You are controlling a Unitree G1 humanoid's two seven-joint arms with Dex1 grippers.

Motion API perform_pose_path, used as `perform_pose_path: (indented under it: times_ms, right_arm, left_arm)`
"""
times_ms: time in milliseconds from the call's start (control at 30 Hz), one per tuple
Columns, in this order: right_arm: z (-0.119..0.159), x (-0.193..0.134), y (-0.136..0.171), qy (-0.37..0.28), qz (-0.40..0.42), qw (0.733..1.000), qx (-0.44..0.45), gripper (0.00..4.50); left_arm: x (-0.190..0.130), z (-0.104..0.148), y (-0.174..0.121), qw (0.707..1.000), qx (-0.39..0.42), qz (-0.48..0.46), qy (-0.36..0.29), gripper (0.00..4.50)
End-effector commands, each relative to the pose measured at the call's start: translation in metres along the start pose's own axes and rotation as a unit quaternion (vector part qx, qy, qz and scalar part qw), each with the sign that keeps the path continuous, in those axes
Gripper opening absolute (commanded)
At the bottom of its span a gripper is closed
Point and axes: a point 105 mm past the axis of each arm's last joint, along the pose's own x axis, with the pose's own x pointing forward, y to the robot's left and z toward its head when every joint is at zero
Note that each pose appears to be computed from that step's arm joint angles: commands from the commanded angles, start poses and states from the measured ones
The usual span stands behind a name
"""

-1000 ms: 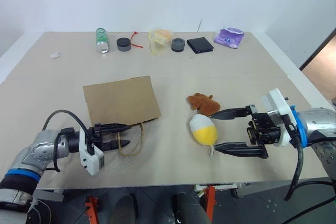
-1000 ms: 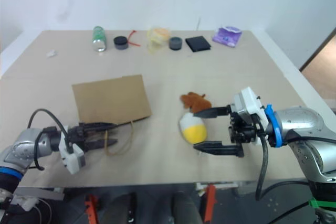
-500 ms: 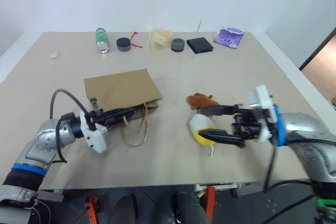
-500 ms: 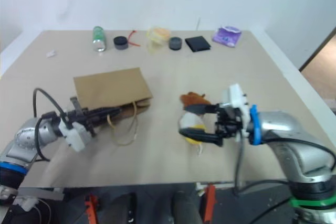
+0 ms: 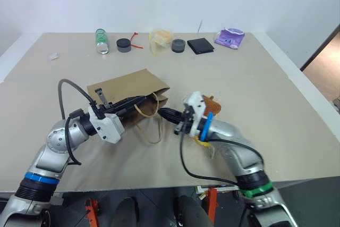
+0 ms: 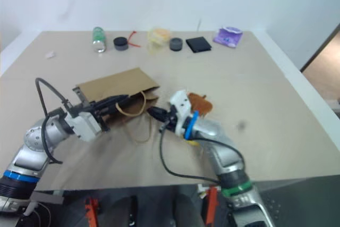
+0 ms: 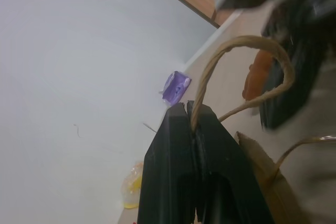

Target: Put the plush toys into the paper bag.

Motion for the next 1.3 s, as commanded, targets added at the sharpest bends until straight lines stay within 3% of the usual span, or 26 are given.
perform_pose_path:
  times_ms: [33,200,333,500,667,1300]
  right_arm:
    - [0.01,0.02,-0.004,-0.025,-0.005,1.0,-0.016,0.02]
    - [0.017,0.054,-0.007,-0.053,-0.018,0.998,0.021,0.02]
    - [-0.002,0.069,-0.001,-0.011,-0.019,0.999,0.041,0.02]
    - [-0.031,0.064,0.007,0.057,-0.018,0.996,0.062,0.02]
    - [-0.041,0.06,0.007,0.095,-0.028,0.994,0.05,0.02]
    - [-0.035,0.058,0.008,0.091,-0.013,0.995,0.031,0.02]
  left_arm:
    - [0.0,0.011,0.012,0.999,0.007,0.028,-0.013,0.0]
    - [0.002,0.014,0.011,0.999,-0.002,0.036,-0.012,0.0]
    - [-0.003,0.007,0.031,0.995,-0.021,0.102,0.011,0.0]
    - [-0.008,-0.002,0.062,0.979,-0.05,0.193,0.037,0.0]
    - [-0.005,0.004,0.084,0.966,-0.063,0.25,0.031,0.0]
    - [0.006,0.032,0.114,0.957,-0.029,0.288,-0.014,0.0]
